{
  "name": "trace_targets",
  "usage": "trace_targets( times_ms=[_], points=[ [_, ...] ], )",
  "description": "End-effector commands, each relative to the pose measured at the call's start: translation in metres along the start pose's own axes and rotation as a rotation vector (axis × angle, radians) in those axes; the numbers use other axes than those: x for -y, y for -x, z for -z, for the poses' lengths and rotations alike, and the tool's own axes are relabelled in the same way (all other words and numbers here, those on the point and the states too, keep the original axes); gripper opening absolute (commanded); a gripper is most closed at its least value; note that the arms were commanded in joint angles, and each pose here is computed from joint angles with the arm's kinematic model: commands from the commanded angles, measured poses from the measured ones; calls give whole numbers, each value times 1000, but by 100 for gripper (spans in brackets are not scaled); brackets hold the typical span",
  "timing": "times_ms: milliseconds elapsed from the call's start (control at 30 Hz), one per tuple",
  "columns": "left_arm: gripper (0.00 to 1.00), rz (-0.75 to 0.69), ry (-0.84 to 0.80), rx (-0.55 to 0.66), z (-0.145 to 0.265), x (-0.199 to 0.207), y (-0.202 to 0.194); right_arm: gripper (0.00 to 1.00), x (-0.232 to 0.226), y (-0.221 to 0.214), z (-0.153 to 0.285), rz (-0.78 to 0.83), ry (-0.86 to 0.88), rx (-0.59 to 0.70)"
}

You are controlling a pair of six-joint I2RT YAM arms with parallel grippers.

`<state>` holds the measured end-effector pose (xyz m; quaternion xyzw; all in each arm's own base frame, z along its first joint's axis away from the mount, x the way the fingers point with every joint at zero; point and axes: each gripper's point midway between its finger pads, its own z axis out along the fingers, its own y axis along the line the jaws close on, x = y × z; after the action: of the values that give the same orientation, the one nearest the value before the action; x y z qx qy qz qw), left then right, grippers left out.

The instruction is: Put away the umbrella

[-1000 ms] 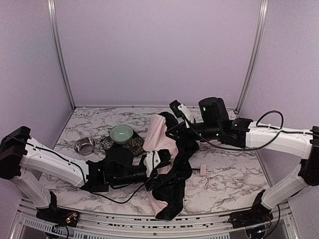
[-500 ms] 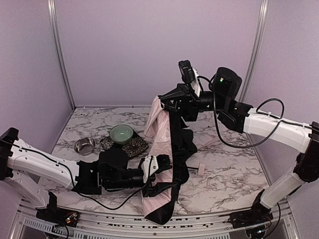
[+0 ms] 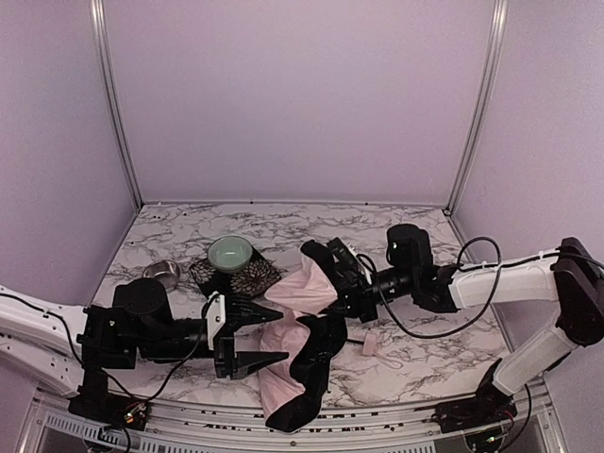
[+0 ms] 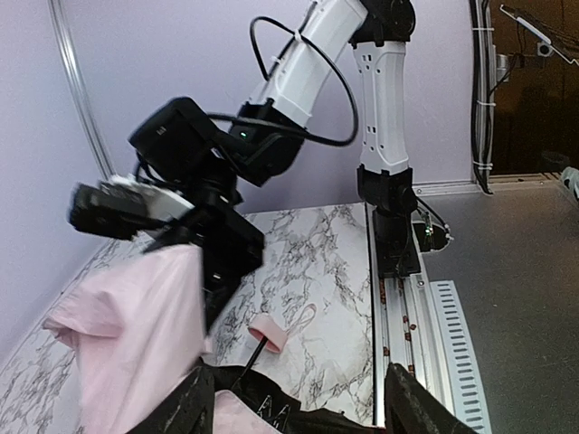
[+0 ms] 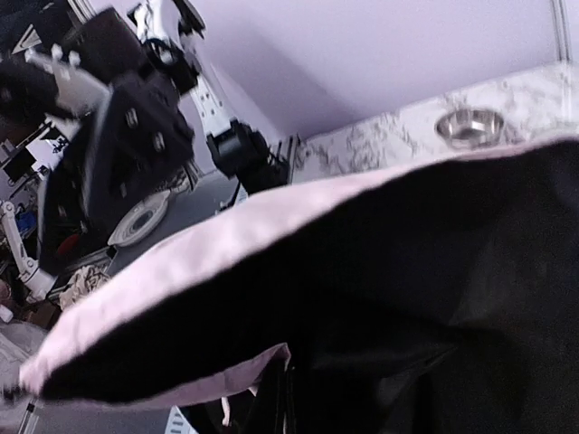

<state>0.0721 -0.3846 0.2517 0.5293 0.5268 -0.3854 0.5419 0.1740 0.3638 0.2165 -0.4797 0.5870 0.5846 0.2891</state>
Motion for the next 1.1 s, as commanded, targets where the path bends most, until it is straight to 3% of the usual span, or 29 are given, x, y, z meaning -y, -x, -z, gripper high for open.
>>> trace_targets(
  times_ms=[0, 300, 433, 500, 667, 900, 1067],
  points=[
    [64, -4, 145, -10, 22, -28, -4, 0, -4, -61, -11, -61, -47, -105],
    [64, 90, 392, -160, 3, -97, -50, 0, 17, -151, -38, -223, -74, -227],
    [65, 109, 389, -215, -21, -105, -70, 0, 26, -175, -37, -270, -115, -298],
    [66, 115, 357, -211, -32, -102, -71, 3, 20, -170, -35, -242, -125, -307],
    [68, 120, 291, -190, -47, -94, -66, 27, -2, -131, -21, -119, -158, -307],
    [74, 109, 199, -103, -28, -78, -37, 54, -44, -66, 8, 43, -160, -219],
    [81, 191, 251, -77, -14, -100, -22, 59, -7, -19, 30, -28, -387, -91]
  ],
)
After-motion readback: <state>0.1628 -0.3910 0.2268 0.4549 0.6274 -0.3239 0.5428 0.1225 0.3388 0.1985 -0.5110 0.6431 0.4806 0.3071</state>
